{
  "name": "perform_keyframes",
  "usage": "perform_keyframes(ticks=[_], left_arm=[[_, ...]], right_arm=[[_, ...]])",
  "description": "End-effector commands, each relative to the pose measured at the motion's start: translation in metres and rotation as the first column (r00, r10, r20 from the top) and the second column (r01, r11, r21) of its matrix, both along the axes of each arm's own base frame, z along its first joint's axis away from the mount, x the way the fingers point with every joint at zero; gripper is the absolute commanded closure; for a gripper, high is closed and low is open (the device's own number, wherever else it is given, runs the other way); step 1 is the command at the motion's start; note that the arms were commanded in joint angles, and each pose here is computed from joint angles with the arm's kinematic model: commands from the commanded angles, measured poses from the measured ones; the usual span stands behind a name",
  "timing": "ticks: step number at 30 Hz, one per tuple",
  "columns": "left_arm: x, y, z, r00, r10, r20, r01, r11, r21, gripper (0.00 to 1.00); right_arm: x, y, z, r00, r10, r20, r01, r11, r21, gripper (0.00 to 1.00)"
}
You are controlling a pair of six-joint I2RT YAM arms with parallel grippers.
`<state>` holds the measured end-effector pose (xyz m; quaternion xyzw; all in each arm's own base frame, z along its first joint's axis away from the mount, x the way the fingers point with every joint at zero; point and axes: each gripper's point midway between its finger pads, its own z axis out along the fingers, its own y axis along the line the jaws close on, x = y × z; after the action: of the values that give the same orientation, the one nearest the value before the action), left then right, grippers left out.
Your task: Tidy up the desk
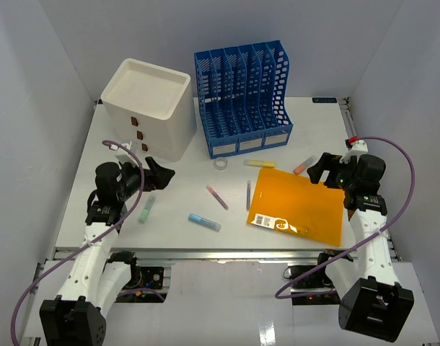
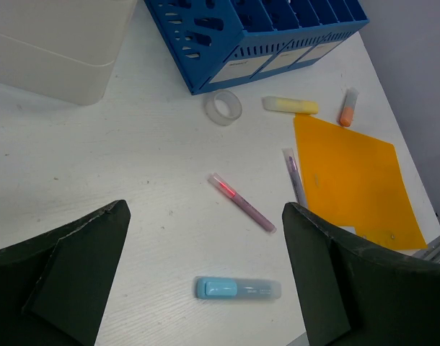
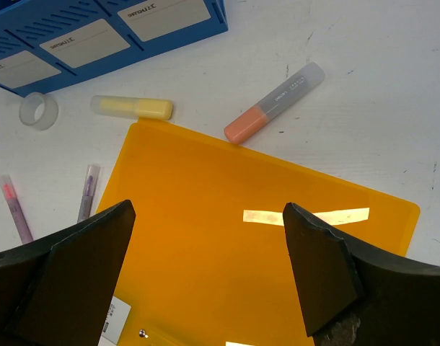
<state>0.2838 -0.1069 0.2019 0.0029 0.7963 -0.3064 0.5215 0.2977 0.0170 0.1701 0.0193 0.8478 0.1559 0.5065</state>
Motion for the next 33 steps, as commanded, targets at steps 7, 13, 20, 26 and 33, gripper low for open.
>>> perform_keyframes(ticks=[7,13,20,26,33], left_arm=[[0.011,0.003,0.011,1.000,0.016,-0.003,-0.016,1.000,0.003,0.02],[0.018,0.009,0.000,0.999,0.032,-0.034,-0.031,0.999,0.022,0.03],[0.035,0.034,-0.011,0.995,0.095,-0.041,-0.093,0.994,0.054,0.09],[0.052,0.055,0.007,0.993,0.122,0.001,-0.122,0.992,0.038,0.06],[0.074,0.083,0.025,0.988,0.151,0.027,-0.151,0.988,-0.005,0.05]], right_arm=[[-0.011,0.036,0.028,0.932,0.317,0.176,-0.304,0.948,-0.095,0.10],[-0.057,0.087,0.025,0.648,0.700,0.300,-0.660,0.713,-0.239,0.10],[-0.068,0.107,0.069,0.483,0.790,0.378,-0.788,0.580,-0.208,0.10],[-0.074,0.115,0.060,0.399,0.820,0.411,-0.861,0.489,-0.139,0.04],[-0.089,0.118,0.059,0.346,0.831,0.436,-0.851,0.474,-0.228,0.02]])
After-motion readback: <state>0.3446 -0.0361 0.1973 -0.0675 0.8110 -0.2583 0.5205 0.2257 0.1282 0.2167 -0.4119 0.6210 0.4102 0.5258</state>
